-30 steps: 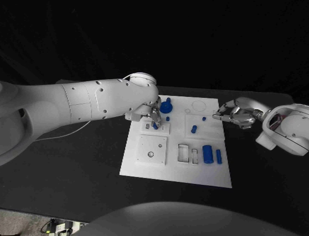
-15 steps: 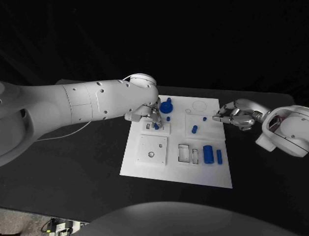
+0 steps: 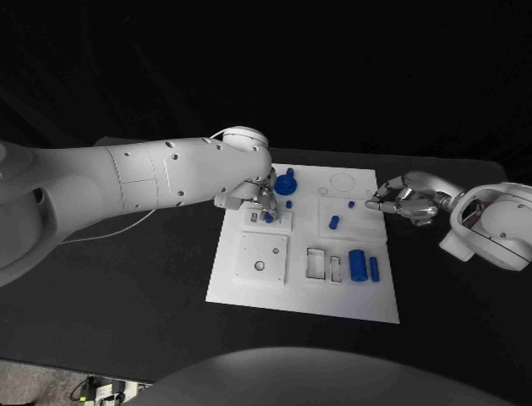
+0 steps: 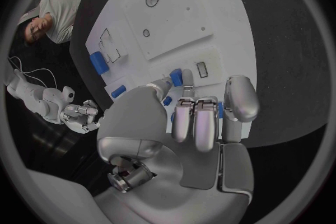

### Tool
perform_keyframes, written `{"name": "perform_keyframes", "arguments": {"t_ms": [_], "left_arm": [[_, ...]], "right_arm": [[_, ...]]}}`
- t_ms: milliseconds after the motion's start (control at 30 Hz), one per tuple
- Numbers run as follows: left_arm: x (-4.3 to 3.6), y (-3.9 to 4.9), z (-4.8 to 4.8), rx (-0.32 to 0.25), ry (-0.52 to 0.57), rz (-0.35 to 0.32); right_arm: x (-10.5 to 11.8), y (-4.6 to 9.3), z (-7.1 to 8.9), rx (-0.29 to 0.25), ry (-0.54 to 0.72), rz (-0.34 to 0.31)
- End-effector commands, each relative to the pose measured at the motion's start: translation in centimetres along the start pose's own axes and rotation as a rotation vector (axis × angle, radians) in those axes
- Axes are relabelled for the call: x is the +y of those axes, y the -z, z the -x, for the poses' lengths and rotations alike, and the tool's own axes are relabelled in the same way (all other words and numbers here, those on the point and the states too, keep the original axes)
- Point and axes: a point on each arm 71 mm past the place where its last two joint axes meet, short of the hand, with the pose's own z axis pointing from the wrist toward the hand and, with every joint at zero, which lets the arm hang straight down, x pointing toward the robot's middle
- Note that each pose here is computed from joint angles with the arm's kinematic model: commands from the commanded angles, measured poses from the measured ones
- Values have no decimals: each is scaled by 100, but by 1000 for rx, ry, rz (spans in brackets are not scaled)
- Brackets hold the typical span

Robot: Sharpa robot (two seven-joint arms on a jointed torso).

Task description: Assemble the parts on the task board

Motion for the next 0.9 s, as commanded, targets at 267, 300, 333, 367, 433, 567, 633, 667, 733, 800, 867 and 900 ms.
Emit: {"name": "perform_keyframes", "arguments": {"t_ms": [267, 300, 333, 367, 433, 567, 633, 667, 733, 800, 867, 900], "left_arm": [[40, -15, -62, 14, -7, -2], [43, -12, -64, 12, -4, -5], [47, -7, -67, 10, 1, -8], [51, -2, -69, 8, 5, -10], [66, 16, -70, 1, 15, -17], [108, 73, -40, -20, 42, -30], [135, 113, -18, -34, 57, -38], [138, 118, -16, -35, 59, -39], [164, 165, 7, -49, 78, -49], [196, 226, 37, -61, 97, -59], [229, 293, 70, -70, 110, -68], [244, 321, 85, -74, 114, -71]], "right_arm": [[-5, 11, -1, 1, 3, 9], [-5, 12, 0, 0, 3, 10], [-5, 14, 2, -2, 2, 11], [-6, 15, 3, -3, 2, 11], [-6, 17, 6, -6, 2, 13], [-10, 21, 11, -11, 2, 13], [-12, 23, 14, -13, 2, 14], [-12, 23, 14, -13, 2, 14], [-14, 25, 17, -16, 2, 14], [-17, 27, 21, -19, 2, 15], [-20, 29, 25, -22, 2, 16], [-21, 29, 27, -23, 2, 17]]}}
